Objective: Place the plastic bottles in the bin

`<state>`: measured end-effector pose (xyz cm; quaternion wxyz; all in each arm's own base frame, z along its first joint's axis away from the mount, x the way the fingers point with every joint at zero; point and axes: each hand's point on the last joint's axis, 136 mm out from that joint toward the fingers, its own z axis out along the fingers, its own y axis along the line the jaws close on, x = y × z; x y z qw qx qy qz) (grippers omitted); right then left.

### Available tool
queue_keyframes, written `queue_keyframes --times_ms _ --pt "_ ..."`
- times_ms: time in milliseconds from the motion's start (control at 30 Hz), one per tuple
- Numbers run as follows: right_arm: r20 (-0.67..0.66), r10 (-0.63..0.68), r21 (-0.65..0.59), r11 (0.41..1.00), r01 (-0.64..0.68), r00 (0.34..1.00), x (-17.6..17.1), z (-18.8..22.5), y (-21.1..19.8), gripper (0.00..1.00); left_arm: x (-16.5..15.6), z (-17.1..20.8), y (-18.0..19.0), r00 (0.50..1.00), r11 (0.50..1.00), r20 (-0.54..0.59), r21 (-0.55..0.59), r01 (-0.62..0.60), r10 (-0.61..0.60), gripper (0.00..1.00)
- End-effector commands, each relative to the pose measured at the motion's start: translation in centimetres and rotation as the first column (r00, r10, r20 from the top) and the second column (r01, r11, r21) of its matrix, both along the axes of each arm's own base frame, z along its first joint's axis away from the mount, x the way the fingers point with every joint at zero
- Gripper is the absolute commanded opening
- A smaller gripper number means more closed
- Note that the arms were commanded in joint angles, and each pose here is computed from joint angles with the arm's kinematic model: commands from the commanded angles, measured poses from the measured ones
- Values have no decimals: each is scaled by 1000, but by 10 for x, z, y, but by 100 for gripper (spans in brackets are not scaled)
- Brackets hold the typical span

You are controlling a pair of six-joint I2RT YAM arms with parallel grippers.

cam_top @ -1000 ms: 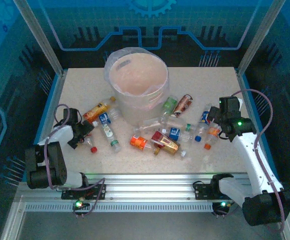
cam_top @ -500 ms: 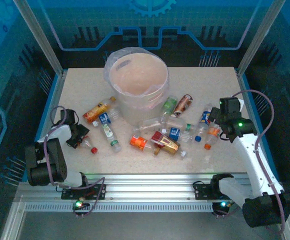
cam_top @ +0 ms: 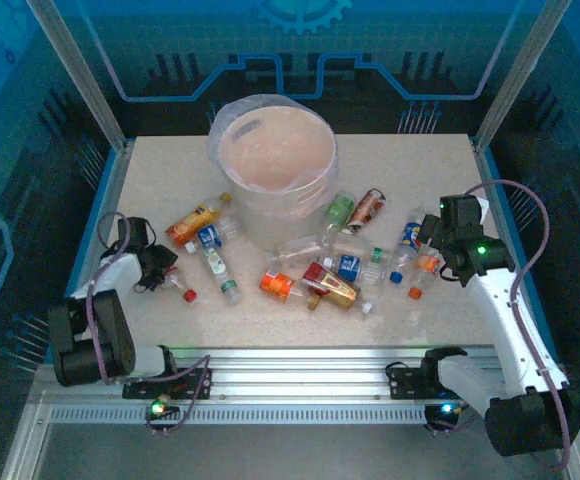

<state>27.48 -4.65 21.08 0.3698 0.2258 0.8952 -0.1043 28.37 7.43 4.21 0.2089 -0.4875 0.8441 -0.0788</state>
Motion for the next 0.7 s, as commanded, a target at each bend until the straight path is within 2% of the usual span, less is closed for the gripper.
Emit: queue_keyframes --times_ms 0,167,333,467,667 --pt "18 -12 9 1000 11 1000 -2 7 0 100 3 31 -1 997 1000 73 23 15 -16 42" --pt "22 -6 21 1000 6 1000 -1 6 3 100 2 80 2 984 996 177 89 16 -32 41" --pt "26 0 40 999 -1 1000 1 3 5 100 5 138 0 945 992 321 128 16 -56 41" --pt "19 2 46 999 -3 1000 2 0 7 100 10 188 -4 887 989 455 144 15 -80 41" --pt "20 8 57 998 -9 1000 5 -1 9 100 28 258 -17 774 986 618 162 47 -138 39"
